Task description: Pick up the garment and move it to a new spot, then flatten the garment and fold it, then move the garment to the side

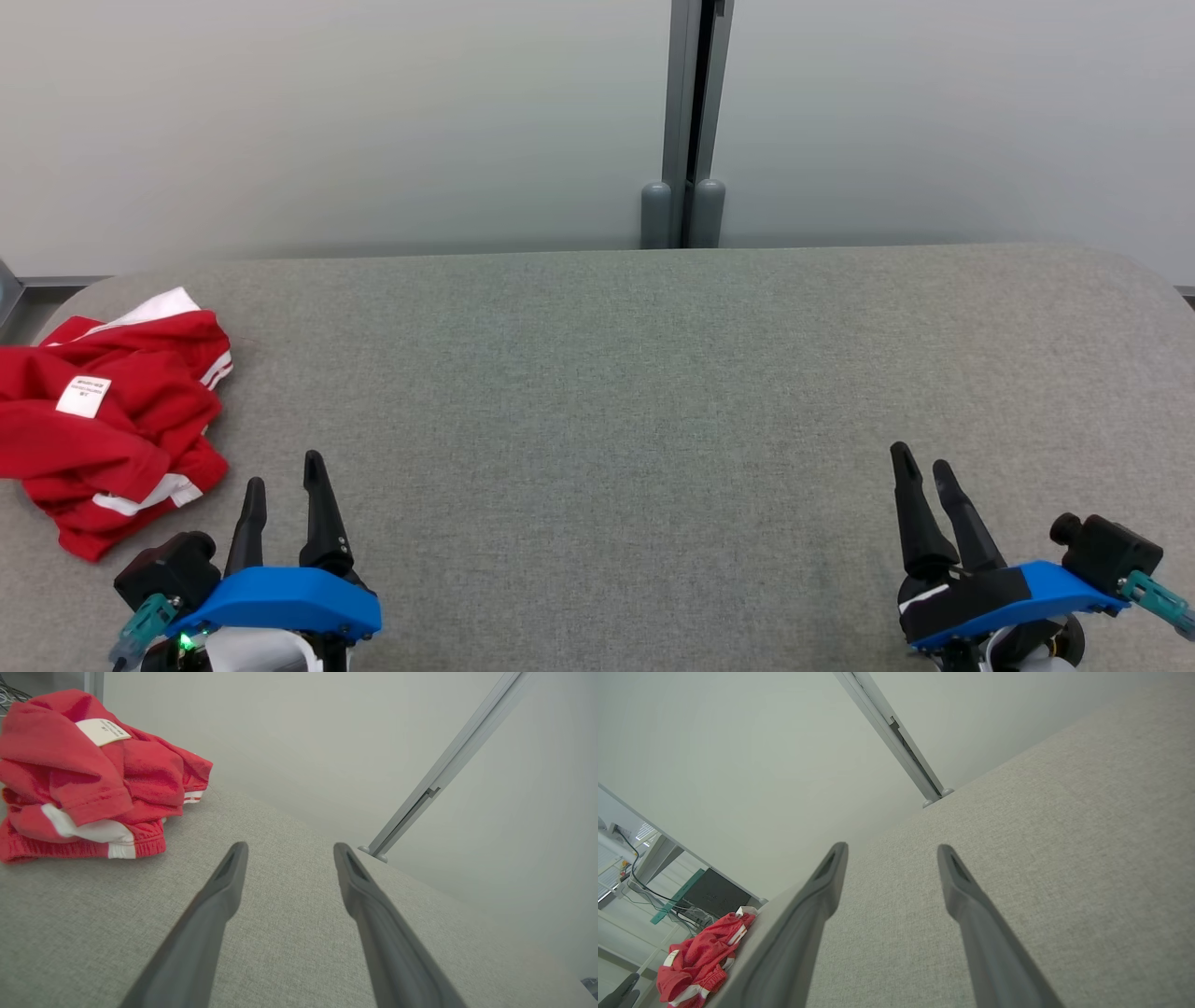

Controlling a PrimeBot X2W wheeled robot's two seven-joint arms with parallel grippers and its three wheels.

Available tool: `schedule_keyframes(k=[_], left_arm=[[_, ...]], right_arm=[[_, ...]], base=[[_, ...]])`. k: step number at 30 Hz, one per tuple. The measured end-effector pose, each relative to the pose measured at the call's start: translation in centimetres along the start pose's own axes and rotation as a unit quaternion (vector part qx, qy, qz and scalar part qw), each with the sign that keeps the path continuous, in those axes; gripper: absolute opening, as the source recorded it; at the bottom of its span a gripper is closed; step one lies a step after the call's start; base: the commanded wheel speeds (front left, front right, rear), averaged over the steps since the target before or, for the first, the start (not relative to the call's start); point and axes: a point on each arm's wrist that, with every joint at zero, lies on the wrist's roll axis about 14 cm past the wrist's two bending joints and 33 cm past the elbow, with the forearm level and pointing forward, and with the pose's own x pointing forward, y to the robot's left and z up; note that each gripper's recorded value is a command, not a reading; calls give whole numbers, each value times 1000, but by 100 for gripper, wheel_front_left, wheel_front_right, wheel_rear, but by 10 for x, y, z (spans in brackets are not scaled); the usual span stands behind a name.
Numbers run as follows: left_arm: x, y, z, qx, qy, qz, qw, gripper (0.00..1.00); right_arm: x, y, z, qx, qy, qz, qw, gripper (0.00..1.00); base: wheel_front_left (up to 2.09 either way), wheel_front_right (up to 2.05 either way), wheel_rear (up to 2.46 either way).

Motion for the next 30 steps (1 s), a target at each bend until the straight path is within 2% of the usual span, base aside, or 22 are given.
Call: schedule_keyframes(k=[30], left_arm=[[0,-5,8,146,-32,-22,989,100]], right_arm=[[1,13,-11,-134,6,36,990,100]], base=[[0,0,0]])
